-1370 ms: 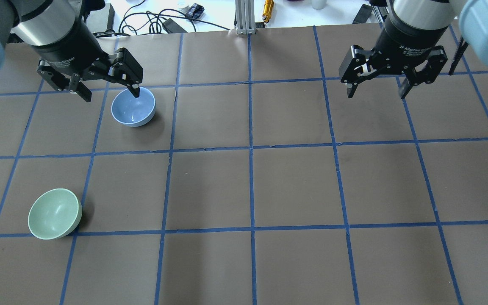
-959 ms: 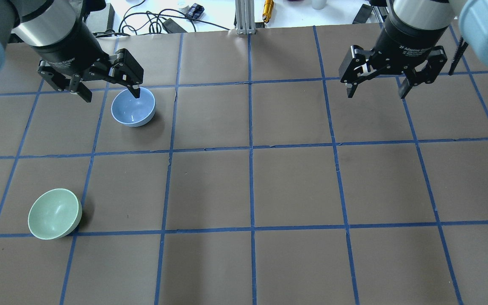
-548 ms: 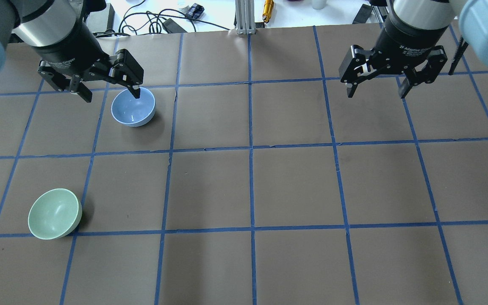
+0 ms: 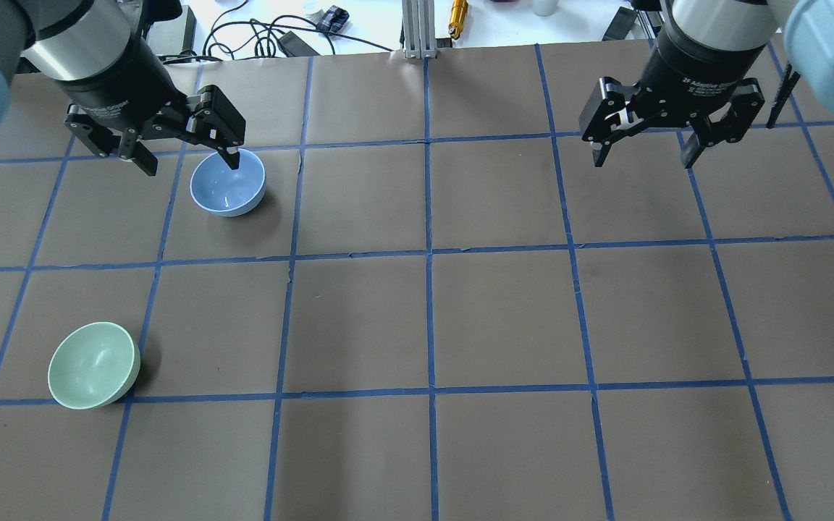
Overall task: Stack green bowl on blue bowl
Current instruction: 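Move the left gripper down and toward the pale green bowl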
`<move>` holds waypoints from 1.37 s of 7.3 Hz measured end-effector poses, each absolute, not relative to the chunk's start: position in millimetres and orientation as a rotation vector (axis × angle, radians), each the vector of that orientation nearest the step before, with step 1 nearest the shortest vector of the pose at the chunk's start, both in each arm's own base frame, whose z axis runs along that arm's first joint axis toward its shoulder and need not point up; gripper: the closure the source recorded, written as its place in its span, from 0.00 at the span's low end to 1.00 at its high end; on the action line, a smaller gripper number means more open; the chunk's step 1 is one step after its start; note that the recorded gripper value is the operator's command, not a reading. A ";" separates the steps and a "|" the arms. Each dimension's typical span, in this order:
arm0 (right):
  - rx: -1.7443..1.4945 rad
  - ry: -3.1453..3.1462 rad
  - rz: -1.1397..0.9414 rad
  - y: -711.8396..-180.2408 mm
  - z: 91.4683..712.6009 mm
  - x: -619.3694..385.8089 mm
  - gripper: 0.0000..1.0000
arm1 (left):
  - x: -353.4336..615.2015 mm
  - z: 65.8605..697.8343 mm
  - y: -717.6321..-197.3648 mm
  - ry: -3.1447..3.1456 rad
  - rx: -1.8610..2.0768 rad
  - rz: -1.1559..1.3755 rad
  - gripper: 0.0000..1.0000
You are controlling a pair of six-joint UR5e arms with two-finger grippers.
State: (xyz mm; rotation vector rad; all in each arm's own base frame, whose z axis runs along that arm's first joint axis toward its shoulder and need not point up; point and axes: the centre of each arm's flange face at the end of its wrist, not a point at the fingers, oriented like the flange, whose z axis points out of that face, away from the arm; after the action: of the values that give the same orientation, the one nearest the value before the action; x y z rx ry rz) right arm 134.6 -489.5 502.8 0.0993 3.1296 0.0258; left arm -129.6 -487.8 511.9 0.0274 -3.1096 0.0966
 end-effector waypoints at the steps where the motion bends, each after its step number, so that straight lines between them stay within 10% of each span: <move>1: 0.099 3.130 0.026 -489.5 502.8 134.6 0.00 | -129.7 512.1 -487.8 -3.109 0.028 0.097 0.00; 10: 0.099 3.130 0.026 -489.5 503.0 134.6 0.00 | 98.9 428.3 -473.9 -3.096 0.058 -0.123 0.00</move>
State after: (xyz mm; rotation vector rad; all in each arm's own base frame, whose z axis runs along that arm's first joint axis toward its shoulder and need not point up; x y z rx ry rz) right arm 134.6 -489.5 503.0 0.0991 3.1296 0.0257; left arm 98.9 -473.9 428.3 0.0581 -3.0962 -0.1232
